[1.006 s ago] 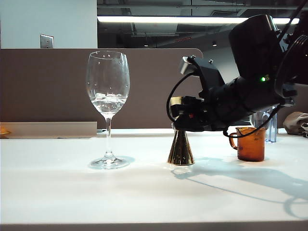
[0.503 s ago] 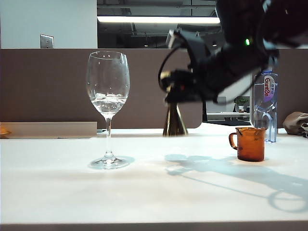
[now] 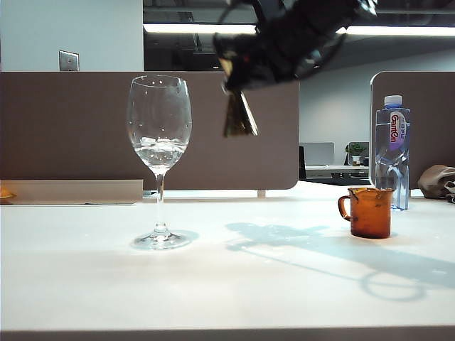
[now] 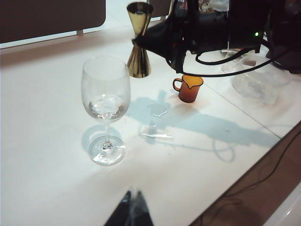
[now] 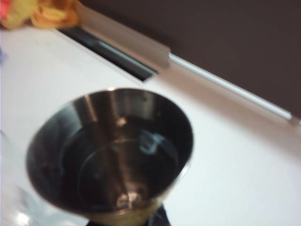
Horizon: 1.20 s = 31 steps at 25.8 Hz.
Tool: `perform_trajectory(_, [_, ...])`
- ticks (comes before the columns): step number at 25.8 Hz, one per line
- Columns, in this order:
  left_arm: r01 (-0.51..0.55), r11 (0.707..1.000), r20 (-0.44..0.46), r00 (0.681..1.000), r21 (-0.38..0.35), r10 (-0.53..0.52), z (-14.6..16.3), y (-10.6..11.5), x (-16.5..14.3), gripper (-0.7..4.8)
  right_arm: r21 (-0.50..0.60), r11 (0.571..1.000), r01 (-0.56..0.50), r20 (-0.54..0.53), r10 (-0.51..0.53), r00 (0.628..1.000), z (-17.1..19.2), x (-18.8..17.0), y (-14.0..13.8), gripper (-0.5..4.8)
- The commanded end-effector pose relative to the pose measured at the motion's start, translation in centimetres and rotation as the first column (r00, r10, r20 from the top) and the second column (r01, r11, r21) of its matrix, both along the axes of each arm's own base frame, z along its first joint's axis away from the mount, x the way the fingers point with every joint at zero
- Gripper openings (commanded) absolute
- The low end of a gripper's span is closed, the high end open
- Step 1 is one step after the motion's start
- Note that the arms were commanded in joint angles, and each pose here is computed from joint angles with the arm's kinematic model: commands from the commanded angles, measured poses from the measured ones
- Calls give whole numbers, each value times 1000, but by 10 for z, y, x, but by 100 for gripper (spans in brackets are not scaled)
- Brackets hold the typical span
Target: Pick up the small amber measuring cup and pour the water in it into the jigger, then pick up the jigger and pour the water in it into the wine glass.
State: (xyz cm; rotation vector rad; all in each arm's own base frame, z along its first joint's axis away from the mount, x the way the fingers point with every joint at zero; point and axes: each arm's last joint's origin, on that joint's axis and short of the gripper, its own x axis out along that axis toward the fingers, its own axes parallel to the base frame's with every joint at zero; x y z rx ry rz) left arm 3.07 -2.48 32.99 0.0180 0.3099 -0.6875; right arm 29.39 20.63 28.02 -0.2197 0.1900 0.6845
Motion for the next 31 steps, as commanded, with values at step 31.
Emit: perform_trajectory(31, [4, 1000, 12, 1000, -5, -4, 2, 0, 0, -2, -373, 925, -74, 220, 165, 961, 25, -15, 31, -4])
